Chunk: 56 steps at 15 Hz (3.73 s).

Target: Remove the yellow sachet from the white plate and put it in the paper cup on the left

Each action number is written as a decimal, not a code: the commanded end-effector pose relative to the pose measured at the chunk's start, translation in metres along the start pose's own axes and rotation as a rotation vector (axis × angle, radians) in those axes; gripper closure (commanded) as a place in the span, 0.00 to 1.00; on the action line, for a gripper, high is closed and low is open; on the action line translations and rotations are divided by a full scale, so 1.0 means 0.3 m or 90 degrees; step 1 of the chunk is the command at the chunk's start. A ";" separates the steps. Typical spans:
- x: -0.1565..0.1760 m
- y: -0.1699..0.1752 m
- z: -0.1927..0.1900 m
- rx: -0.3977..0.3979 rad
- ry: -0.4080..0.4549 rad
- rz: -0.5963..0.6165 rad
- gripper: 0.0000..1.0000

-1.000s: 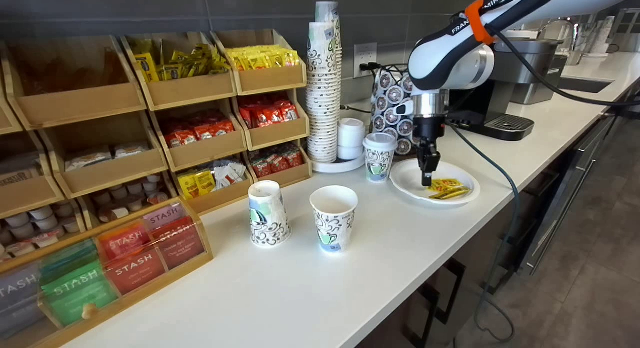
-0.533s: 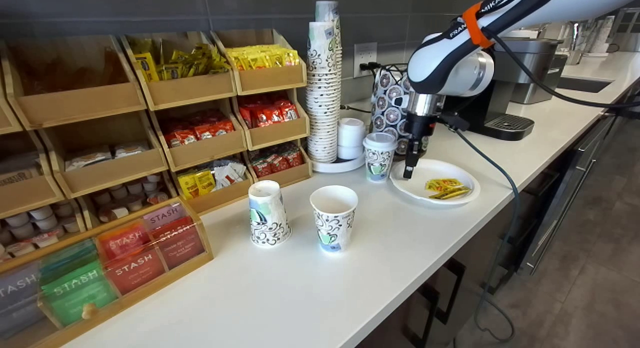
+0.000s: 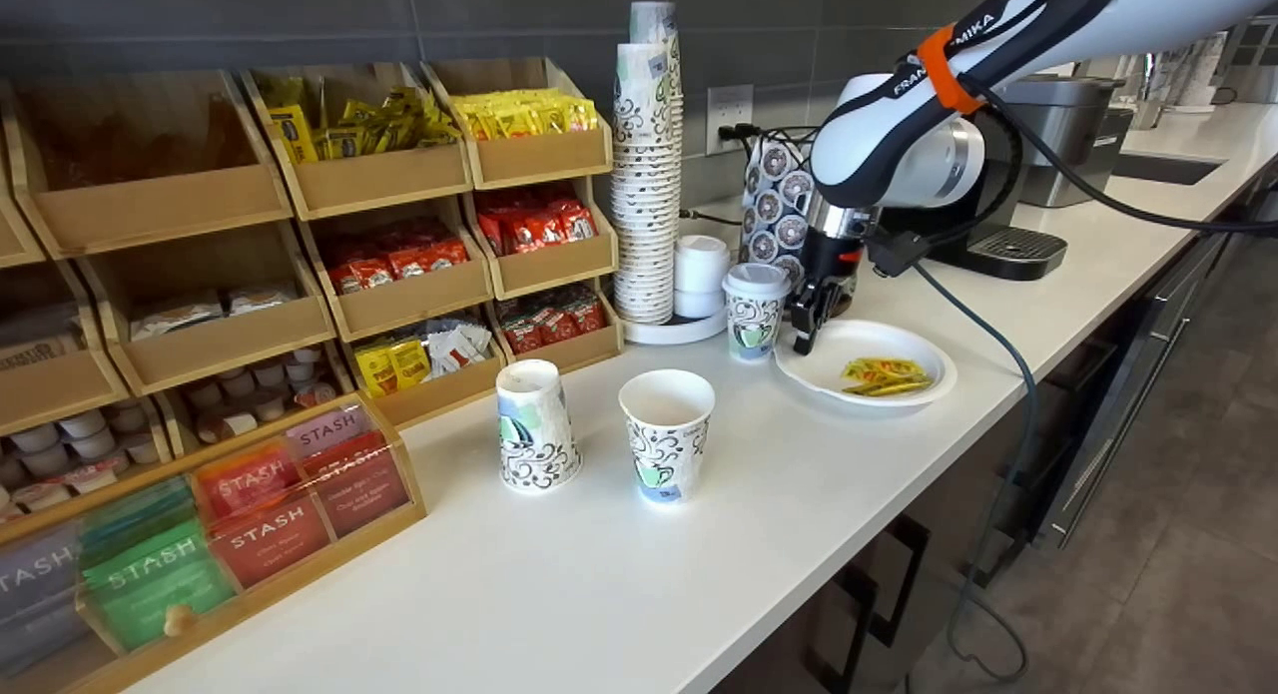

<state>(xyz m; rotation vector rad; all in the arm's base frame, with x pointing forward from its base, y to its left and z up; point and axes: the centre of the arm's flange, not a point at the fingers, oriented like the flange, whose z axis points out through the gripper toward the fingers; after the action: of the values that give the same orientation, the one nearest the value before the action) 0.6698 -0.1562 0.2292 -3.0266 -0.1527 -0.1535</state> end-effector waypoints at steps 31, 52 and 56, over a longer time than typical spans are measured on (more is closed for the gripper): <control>-0.298 -0.007 -0.140 -0.083 0.028 0.441 0.38; -0.216 -0.096 -0.022 -0.013 -0.017 0.108 0.40; -0.205 -0.109 -0.011 -0.007 -0.015 0.112 0.41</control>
<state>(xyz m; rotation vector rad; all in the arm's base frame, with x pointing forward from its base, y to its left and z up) 0.5994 -0.1288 0.2339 -3.0593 0.1150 -0.1218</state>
